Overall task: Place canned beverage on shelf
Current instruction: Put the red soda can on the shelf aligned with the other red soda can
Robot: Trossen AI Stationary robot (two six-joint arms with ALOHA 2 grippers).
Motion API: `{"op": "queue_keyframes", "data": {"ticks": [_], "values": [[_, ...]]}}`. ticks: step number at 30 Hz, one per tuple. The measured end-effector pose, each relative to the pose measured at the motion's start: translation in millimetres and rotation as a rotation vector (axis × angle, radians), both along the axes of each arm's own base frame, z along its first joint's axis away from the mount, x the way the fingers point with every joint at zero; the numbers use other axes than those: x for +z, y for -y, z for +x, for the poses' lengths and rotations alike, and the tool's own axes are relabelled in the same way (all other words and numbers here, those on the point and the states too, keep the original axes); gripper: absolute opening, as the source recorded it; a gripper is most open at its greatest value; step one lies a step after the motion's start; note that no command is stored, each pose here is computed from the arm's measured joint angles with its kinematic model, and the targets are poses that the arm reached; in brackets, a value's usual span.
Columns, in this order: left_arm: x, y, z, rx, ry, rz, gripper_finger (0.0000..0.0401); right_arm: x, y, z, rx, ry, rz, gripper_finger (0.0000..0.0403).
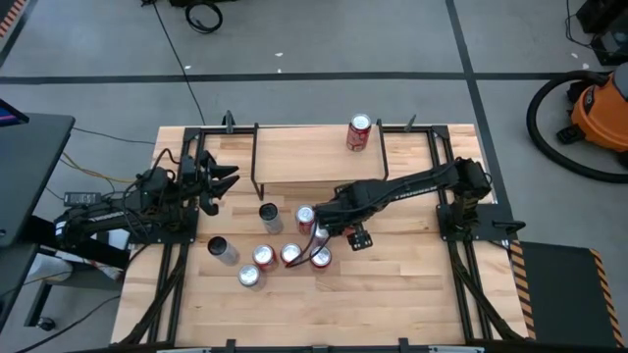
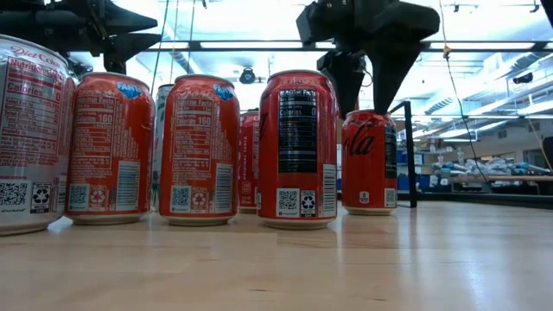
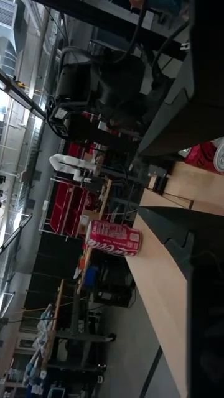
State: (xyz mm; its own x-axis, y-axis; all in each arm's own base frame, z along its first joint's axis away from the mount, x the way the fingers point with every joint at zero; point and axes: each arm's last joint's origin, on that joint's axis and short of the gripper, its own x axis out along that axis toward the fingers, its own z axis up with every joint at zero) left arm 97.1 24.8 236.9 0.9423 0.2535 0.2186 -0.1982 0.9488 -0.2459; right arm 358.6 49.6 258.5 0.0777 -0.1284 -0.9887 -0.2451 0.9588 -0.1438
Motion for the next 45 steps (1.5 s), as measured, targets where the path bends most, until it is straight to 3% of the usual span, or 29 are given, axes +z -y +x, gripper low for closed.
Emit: {"op": "queue_keyframes", "data": {"ticks": [17, 25, 33, 45], "values": [[1.0, 0.1, -0.3, 0.0, 0.01, 0.003, 0.0156, -37.5, 5.8, -2.6, -0.001, -0.026, 0.058, 0.0373], [1.0, 0.1, -0.2, 0.001, 0.009, 0.006, 0.0156, -54.7, 13.1, -6.0, -0.101, -0.036, 0.113, 0.0356], [1.0, 0.1, -0.2, 0.001, 0.009, 0.006, 0.0156, -54.9, 13.7, -6.3, -0.117, -0.042, 0.132, 0.0316], [1.0, 0.1, -0.2, 0.001, 0.009, 0.005, 0.0156, -20.9, 27.4, 1.4, -0.223, -0.02, 0.124, 0.0318]]}}
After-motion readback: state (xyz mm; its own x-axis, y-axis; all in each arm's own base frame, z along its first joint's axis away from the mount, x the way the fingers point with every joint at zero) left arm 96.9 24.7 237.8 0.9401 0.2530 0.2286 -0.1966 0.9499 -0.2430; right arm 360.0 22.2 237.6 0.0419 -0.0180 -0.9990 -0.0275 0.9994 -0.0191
